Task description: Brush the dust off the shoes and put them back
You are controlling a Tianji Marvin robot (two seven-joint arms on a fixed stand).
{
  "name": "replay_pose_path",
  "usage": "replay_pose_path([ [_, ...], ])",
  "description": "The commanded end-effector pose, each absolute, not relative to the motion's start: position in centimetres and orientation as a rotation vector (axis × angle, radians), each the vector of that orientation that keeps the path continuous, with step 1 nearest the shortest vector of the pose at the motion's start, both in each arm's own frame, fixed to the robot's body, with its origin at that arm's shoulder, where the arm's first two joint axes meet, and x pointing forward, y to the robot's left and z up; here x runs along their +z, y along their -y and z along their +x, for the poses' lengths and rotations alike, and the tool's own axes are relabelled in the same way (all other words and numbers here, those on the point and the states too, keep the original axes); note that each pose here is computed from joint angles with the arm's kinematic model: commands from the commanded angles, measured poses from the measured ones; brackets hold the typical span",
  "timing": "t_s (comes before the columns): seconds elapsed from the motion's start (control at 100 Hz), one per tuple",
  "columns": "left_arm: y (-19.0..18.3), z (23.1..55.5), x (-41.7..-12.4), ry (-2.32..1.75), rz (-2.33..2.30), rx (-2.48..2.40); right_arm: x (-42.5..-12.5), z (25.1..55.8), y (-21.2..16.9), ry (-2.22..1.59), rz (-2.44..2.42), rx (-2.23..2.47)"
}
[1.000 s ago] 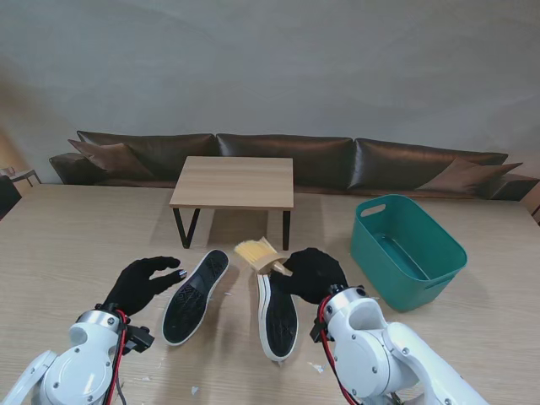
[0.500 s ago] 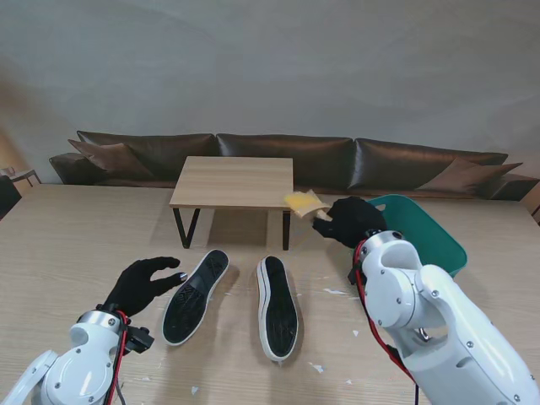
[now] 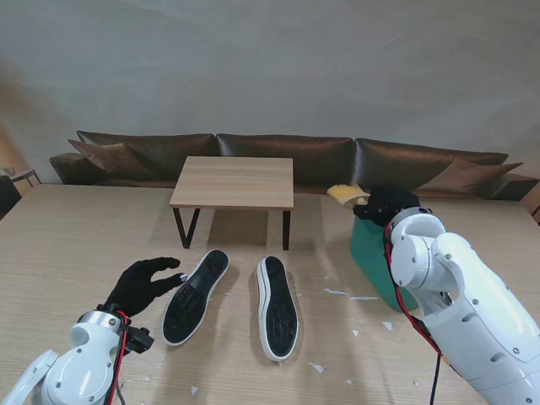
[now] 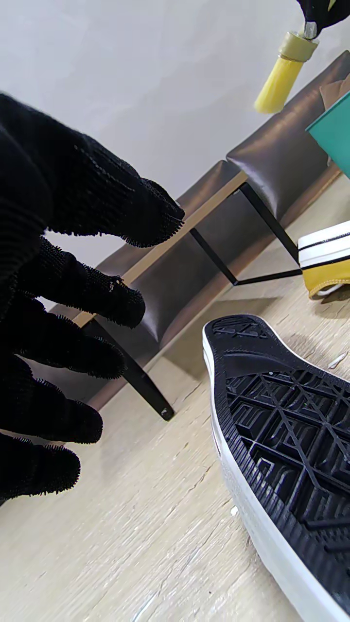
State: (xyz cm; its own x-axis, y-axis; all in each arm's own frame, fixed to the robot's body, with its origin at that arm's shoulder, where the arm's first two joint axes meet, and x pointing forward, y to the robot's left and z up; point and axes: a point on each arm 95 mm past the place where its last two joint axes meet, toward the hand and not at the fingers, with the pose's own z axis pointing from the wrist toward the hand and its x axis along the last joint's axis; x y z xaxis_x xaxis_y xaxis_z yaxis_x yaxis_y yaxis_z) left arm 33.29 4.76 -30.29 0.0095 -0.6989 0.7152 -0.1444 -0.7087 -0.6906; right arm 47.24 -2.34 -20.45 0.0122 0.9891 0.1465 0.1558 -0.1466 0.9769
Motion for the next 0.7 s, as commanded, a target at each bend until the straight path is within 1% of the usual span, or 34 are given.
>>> replay_pose_path([
  [0.0,-4.6,33.1,-30.7,-0.876,-1.895,-1.736,-20.7,47.9,3.6,-1.257,1.442,1.189],
  [0.24,-4.5,33.0,-30.7,-0.870,-1.910,-1.728,-21.4,49.4,5.8,-1.270,1.449,1.090],
  [0.69,-4.5,33.2,-30.8,-0.871,-1.920,-1.730,-22.3,49.2,8.5,-1.296,1.494,1.024],
])
